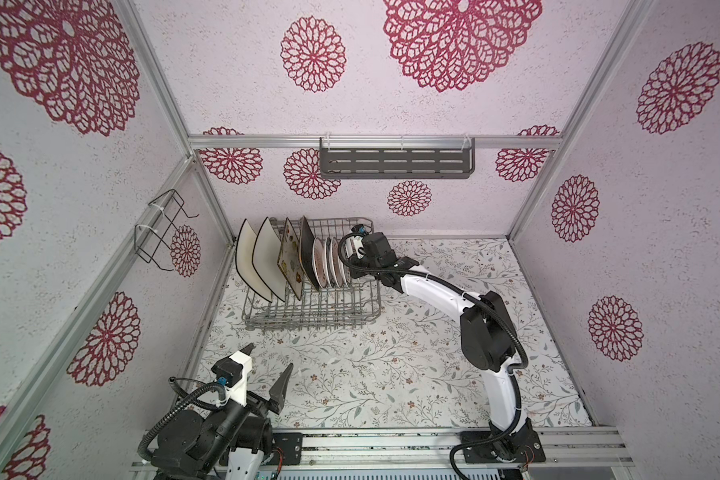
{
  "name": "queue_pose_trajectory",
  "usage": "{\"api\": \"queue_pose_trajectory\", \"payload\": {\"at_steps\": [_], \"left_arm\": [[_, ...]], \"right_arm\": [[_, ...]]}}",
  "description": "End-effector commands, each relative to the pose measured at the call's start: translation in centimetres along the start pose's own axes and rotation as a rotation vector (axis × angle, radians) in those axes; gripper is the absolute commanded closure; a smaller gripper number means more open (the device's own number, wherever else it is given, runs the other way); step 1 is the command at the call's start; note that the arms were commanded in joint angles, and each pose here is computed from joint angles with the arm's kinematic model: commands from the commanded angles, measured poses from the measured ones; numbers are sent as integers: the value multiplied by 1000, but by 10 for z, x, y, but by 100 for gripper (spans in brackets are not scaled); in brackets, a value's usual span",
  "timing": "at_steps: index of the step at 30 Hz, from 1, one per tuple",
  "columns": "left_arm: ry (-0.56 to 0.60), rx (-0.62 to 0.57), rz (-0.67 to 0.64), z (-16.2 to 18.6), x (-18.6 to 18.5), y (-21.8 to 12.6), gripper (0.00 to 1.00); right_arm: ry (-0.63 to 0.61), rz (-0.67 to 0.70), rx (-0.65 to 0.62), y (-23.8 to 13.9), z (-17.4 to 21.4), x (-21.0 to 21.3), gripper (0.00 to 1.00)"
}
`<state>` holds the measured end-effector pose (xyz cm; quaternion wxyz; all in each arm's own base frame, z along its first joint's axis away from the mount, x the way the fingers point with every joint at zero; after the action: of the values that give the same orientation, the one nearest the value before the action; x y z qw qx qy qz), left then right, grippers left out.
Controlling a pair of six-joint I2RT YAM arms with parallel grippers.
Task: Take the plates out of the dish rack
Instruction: 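Lift the plate out of the rack with the right gripper toward the robot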
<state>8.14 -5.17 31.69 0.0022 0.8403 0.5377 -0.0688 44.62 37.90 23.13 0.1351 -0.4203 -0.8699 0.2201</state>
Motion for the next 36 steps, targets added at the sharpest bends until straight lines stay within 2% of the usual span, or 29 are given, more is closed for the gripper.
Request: {"api": "queue_pose_trajectory", "payload": {"at_steps": [1, 10, 18, 25, 36], "left_arm": [[24, -2, 12, 2, -2, 0, 3], [25, 0, 8, 2, -2, 0, 3], [28, -2, 12, 2, -2, 0, 3], [30, 2, 20, 3, -3, 0, 3], [30, 0, 24, 2, -4, -1, 3]], "right_arm": [[-31, 3, -181, -56, -70, 1, 100], [-88, 32, -210, -106, -90, 8, 100], [-281, 202, -79, -173, -70, 24, 100], [-445, 275, 62, -220, -28, 48, 100], [-881, 176, 169, -269, 94, 121, 100]]}}
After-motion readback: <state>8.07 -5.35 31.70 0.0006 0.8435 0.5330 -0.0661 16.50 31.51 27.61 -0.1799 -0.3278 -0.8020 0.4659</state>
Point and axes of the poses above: each gripper's point midway between its finger pads, its own y axis out along the fingers, its own x axis along the line the jaws close on, z = x × y, the point moved 4 cm from there along -y, back along the fingers, and after that the axes turned 9 degrees about -y, right-handed, at the moved point
